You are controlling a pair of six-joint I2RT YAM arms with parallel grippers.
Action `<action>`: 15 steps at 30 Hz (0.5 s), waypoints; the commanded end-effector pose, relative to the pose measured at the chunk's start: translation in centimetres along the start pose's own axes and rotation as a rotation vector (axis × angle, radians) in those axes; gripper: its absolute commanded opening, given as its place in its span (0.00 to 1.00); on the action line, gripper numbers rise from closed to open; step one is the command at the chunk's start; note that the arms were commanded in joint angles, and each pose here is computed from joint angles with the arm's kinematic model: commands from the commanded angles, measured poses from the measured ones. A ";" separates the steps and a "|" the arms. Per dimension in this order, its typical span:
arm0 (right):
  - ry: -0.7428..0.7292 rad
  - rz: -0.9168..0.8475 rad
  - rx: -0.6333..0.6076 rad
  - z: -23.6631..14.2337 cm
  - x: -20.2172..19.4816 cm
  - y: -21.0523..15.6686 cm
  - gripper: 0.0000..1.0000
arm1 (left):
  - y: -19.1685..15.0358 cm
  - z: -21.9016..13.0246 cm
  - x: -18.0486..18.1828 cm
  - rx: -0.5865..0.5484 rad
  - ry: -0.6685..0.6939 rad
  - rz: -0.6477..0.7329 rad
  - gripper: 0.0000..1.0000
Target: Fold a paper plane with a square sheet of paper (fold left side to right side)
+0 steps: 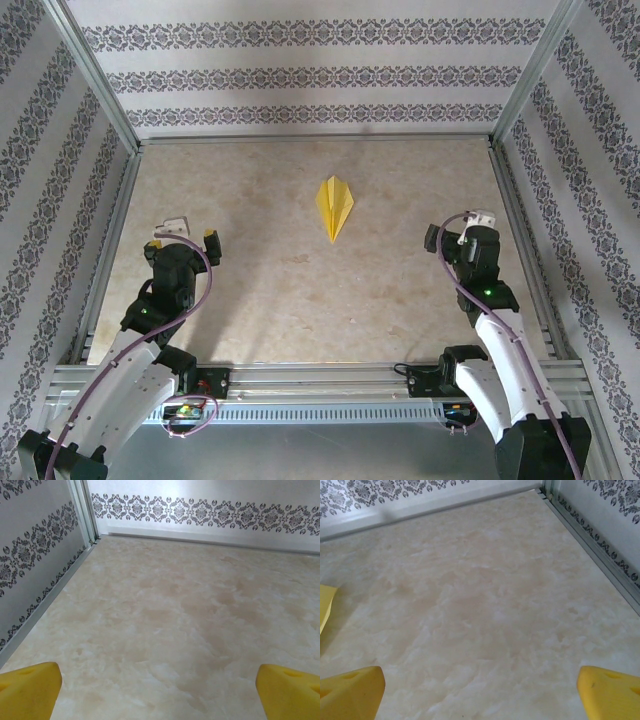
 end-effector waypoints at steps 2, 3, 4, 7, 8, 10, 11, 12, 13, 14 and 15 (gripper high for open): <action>0.022 -0.056 -0.072 0.8 -0.4 -0.8 0.98 | 0.0 0.3 0.3 -0.020 0.019 -0.022 1.00; 0.028 -0.069 -0.084 1.0 -0.4 -1.0 0.98 | 0.0 0.3 0.3 -0.019 0.020 -0.023 1.00; 0.031 -0.086 -0.094 1.2 -0.4 -1.2 0.98 | -0.1 0.3 0.2 -0.016 0.018 -0.022 1.00; 0.032 -0.109 -0.114 1.8 -0.5 -1.5 0.98 | 0.0 0.4 0.3 -0.015 0.021 -0.022 1.00; 0.043 -0.112 -0.120 2.1 -0.3 -1.4 0.98 | 0.0 0.4 0.2 -0.015 0.020 -0.021 1.00; 0.061 -0.120 -0.104 2.9 -0.5 -2.4 0.98 | 0.0 0.5 0.2 -0.014 0.022 -0.020 1.00; 0.081 -0.123 -0.109 3.3 -0.4 -2.7 0.98 | 0.0 0.5 0.2 -0.012 0.024 -0.022 1.00; 0.095 -0.125 -0.116 3.7 -0.3 -2.9 0.98 | -0.1 0.6 0.2 -0.008 0.024 -0.021 1.00; 0.104 -0.124 -0.122 4.2 -0.4 -3.2 0.98 | -0.1 0.7 0.2 -0.007 0.024 -0.023 1.00; 0.109 -0.120 -0.122 4.6 -0.5 -3.6 0.98 | -0.1 0.7 0.2 -0.005 0.025 -0.024 1.00; 0.113 -0.116 -0.129 5.0 -0.5 -3.7 0.98 | -0.2 0.8 0.1 -0.001 0.024 -0.023 1.00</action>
Point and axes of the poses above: each hand's point on the last joint's axis, 136 mm out from that joint toward the fingers, its own z axis out along the fingers, its own x axis along the line the jaws close on, y = z × x, the point moved 9 cm from there along -z, back along the fingers, and after that the axes turned 5 degrees about z, right-handed, at the moved point
